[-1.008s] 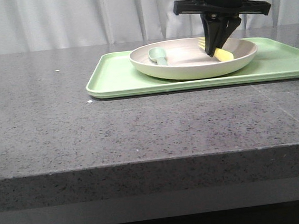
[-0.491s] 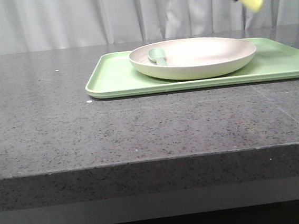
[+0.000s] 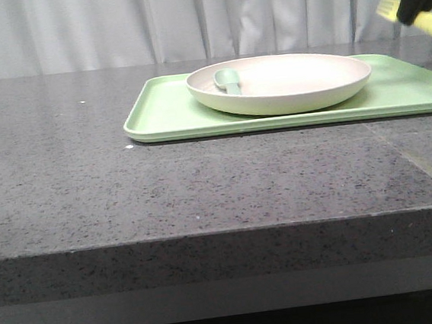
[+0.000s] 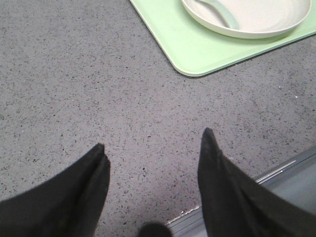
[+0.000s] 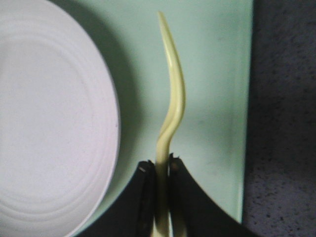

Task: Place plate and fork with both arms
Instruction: 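Lift the yellow fork with the right gripper and move it beside the plate, then lower the fork onto the tray beside the plate and open the right gripper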

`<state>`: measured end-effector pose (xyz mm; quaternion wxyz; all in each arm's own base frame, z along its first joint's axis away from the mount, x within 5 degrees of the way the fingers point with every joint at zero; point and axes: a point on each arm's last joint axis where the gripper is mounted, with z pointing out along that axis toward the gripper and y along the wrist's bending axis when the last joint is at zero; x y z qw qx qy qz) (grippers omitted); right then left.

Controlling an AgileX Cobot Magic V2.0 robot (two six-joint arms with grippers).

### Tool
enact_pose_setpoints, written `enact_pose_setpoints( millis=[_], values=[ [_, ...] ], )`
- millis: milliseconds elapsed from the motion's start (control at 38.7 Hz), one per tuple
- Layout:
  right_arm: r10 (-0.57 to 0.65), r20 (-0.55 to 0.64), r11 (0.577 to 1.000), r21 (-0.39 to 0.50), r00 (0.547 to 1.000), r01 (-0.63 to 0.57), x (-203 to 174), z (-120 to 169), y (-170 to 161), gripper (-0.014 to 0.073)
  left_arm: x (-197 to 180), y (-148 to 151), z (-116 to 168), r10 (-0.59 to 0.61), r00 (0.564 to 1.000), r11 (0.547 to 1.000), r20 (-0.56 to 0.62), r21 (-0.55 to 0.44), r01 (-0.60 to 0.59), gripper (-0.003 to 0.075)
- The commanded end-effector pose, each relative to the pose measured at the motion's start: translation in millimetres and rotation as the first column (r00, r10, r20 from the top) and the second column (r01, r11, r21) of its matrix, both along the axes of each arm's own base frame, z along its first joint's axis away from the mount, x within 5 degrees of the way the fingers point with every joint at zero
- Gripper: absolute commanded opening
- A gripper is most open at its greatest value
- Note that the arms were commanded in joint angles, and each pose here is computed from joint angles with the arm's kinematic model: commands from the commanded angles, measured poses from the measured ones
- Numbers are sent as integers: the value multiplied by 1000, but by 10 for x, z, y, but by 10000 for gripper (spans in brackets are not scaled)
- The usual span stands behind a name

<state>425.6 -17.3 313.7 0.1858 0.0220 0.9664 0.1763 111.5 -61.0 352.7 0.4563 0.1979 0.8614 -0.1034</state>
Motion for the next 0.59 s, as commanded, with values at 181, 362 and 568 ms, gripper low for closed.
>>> enact_pose_setpoints(
  millis=[181, 362, 568],
  values=[
    [44, 23, 991, 124, 999, -47, 38, -51, 25, -8, 27, -20, 135, -6, 996, 999, 87, -46, 10, 386],
    [36, 6, 990, 134, 999, -36, 111, -187, 17, 0, 27, -20, 135, -6, 996, 999, 87, -46, 10, 386],
    [26, 20, 991, 129, 999, -28, 126, -184, 10, 186, 27, -20, 135, -6, 996, 999, 87, -46, 10, 386]
  ],
)
